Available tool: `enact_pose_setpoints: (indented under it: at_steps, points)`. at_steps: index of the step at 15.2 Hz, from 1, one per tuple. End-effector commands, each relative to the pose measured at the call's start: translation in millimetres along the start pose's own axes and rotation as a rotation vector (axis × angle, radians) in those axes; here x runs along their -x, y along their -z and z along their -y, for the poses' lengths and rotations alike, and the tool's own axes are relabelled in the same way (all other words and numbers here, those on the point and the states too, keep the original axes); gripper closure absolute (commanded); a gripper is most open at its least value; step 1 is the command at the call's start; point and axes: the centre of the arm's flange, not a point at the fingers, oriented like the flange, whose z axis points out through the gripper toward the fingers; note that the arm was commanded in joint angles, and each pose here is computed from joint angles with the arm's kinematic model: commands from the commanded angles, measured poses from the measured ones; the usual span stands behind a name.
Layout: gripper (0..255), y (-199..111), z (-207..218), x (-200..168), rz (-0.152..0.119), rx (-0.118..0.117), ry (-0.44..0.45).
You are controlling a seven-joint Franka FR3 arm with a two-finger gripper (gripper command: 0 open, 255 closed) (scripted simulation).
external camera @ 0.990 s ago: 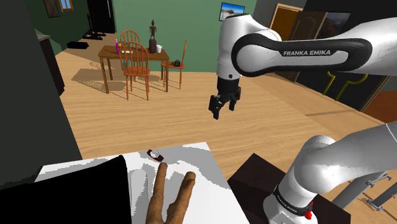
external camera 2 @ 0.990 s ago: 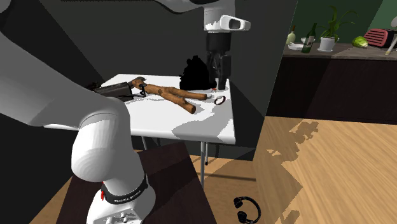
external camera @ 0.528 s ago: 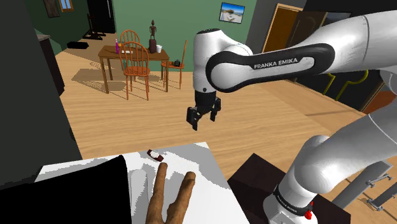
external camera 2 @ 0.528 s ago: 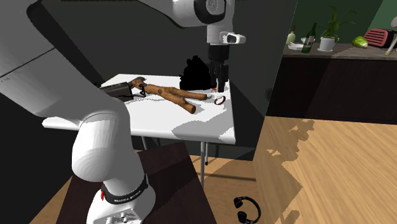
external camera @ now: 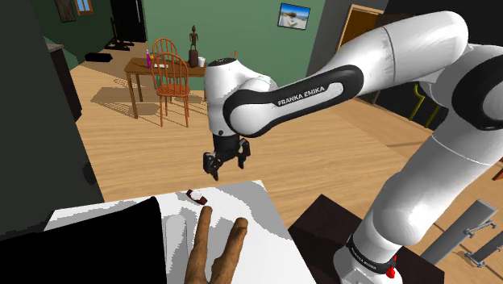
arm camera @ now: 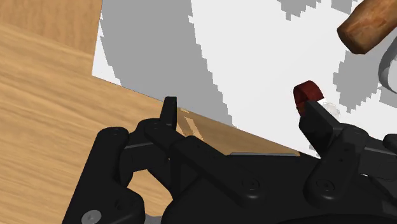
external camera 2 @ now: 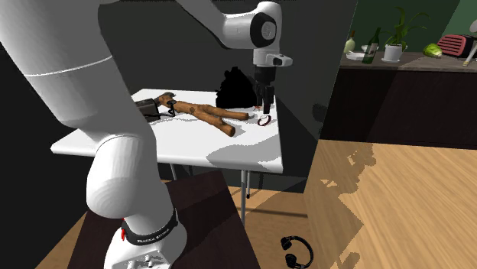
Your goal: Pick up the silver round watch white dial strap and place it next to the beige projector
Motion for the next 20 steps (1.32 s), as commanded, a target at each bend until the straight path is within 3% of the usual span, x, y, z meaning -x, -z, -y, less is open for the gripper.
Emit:
enact_pose_setpoints:
  at_steps: [1, 9, 16, 20]
  points:
    - [0, -14.1, 21.0, -7.4, 0.002, -0.002, -0.011]
    - [0, -56.7, 104.1, -44.4, 0.009, -0.007, -0.048]
    - [0, -93.6, 104.4, -44.0, 0.009, -0.007, -0.048]
    - [0, -96.6, 104.4, -44.0, 0.009, -0.007, -0.048]
